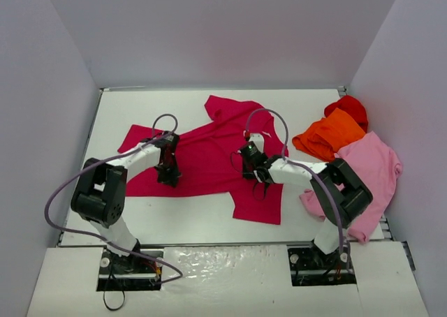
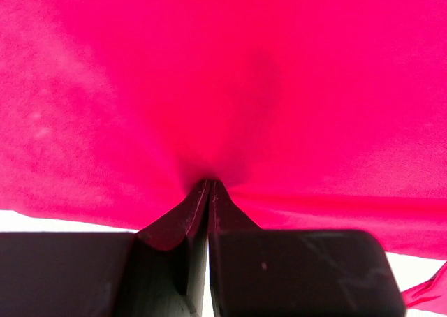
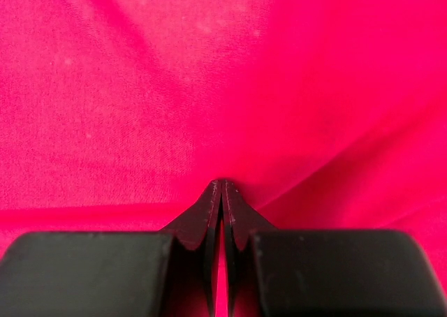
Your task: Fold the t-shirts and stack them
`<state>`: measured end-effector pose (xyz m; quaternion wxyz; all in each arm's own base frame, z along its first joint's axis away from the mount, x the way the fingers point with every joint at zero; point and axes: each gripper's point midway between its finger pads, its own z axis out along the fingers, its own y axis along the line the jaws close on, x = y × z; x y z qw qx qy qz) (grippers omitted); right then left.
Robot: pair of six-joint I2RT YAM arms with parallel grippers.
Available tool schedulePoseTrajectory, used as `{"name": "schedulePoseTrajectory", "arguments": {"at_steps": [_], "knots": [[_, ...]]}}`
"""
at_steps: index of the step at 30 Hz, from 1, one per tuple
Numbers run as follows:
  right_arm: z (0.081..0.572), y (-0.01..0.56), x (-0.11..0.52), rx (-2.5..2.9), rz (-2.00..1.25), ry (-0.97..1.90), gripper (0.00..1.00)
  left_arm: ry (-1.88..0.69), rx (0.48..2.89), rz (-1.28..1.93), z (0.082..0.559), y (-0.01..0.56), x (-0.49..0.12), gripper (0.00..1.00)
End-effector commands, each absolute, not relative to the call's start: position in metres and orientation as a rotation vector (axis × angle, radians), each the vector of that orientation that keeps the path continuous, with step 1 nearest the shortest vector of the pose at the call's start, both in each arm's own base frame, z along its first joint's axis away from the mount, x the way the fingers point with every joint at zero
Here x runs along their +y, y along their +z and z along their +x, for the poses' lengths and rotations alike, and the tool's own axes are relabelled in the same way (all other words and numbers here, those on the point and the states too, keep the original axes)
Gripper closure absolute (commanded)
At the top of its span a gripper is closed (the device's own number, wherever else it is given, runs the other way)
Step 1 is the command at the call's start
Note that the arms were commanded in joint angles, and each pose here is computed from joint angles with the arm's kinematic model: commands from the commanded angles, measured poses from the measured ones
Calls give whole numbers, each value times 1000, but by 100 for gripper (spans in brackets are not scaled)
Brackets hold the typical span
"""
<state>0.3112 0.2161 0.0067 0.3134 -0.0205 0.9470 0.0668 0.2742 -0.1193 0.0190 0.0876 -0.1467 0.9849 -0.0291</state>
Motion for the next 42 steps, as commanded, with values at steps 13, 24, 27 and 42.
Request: {"name": "schedulePoseTrajectory", "arguments": {"at_steps": [13,24,27,42], "knots": [[192,-10,163,2731,13,116,100,37,2918,-545,183,33,-88,100],[354,167,245,2249,-26,279,59,-170,2407,-475,252,169,-89,37],[405,202,265,2151,-37,298,69,-98,2369,-465,256,189,-78,38],[598,147,277,2136,-2,482,100,146,2378,-406,310,202,-71,100]]}}
